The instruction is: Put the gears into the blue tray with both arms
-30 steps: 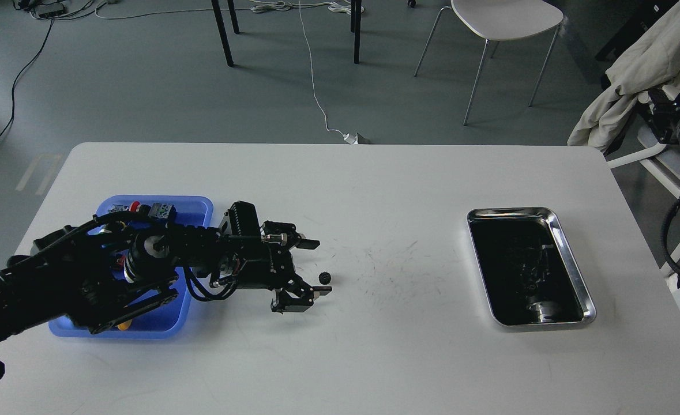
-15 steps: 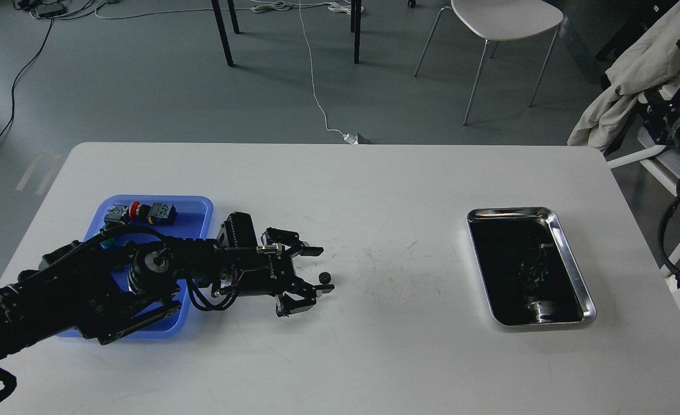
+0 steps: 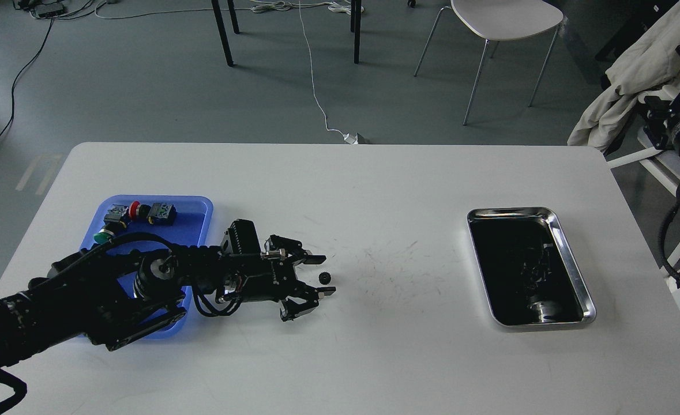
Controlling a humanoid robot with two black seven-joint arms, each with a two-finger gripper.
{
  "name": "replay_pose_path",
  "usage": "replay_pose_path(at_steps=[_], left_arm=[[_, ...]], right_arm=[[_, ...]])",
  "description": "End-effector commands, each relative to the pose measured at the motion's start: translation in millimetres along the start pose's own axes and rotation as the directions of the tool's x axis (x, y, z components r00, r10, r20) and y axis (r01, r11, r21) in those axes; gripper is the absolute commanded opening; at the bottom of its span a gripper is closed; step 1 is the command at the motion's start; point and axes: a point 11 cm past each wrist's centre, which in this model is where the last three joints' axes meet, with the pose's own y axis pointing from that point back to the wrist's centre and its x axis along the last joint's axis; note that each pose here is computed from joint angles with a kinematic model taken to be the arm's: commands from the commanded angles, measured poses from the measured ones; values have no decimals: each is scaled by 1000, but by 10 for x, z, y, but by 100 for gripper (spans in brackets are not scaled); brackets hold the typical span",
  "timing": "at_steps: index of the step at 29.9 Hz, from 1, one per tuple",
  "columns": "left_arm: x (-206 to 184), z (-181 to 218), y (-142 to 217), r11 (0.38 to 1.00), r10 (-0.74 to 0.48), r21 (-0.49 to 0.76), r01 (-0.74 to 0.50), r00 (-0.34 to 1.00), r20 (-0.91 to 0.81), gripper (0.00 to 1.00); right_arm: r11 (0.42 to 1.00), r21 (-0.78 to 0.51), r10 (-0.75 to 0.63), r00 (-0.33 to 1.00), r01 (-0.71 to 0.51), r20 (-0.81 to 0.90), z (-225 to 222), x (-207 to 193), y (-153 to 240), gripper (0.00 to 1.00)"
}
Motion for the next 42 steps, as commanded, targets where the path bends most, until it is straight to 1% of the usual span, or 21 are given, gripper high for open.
replay_pose_path(at_steps=[1, 3, 5, 7, 14, 17, 20, 22, 23, 25, 30, 33, 34, 35, 39, 42], left_arm=[[-18, -7, 1, 1000, -4, 3, 4, 1000, -2, 59], [-51, -7, 3, 1000, -8, 7, 8, 1000, -8, 57], [-64, -2, 5, 1000, -9, 8, 9, 1000, -10, 56], [-63, -2, 1, 1000, -8, 8, 8, 1000, -10, 52], [-47, 22, -47, 1000, -5, 2, 5, 1000, -11, 49], [-48, 19, -49, 1000, -4, 3, 4, 1000, -11, 44], [-31, 34, -75, 1000, 1, -1, -1, 1000, -11, 44], [-32, 28, -69, 1000, -1, -1, 1, 1000, -9, 39], [-38, 33, -74, 1000, -1, -1, 1, 1000, -11, 39], [-39, 33, -73, 1000, -3, -1, 3, 1000, -11, 31], [-65, 9, -57, 1000, -10, 7, 10, 1000, -12, 30], [-69, -13, -49, 1000, -14, 13, 14, 1000, -13, 19], [-69, -24, -49, 1000, -15, 16, 15, 1000, -12, 10], [-64, -40, -45, 1000, -17, 19, 17, 1000, -10, 8], [-123, -24, -23, 999, -25, 20, 26, 999, -20, 9], [-99, -19, -27, 1000, -21, 16, 21, 1000, -16, 8]], right_arm=[[1000, -2, -2, 1000, 2, -1, 9, -11, -1, 94], [1000, -5, -1, 1000, 1, -3, 20, -4, 4, 94], [1000, -4, -2, 1000, 2, -2, 19, -9, 3, 94], [1000, -5, -4, 1000, 4, -1, 23, -17, 1, 94], [1000, -7, -6, 1000, 6, -3, 31, -27, 1, 94], [1000, -7, -7, 1000, 7, -2, 31, -28, 1, 94], [1000, -10, -7, 1000, 7, -5, 42, -23, 5, 94], [1000, -12, -7, 1000, 7, -7, 52, -22, 9, 94], [1000, -14, -7, 1000, 7, -7, 60, -19, 12, 94], [1000, -14, -7, 1000, 7, -7, 60, -19, 12, 94], [1000, -14, -8, 1000, 8, -6, 59, -25, 11, 94], [1000, -14, -7, 1000, 7, -6, 69, -25, 14, 94], [1000, -16, -9, 1000, 9, -5, 74, -33, 12, 94], [1000, -16, -10, 1000, 10, -4, 78, -40, 11, 94], [1000, -17, -13, 1000, 13, -2, 88, -64, 6, 94], [1000, -19, -13, 1000, 13, -2, 96, -61, 10, 94]])
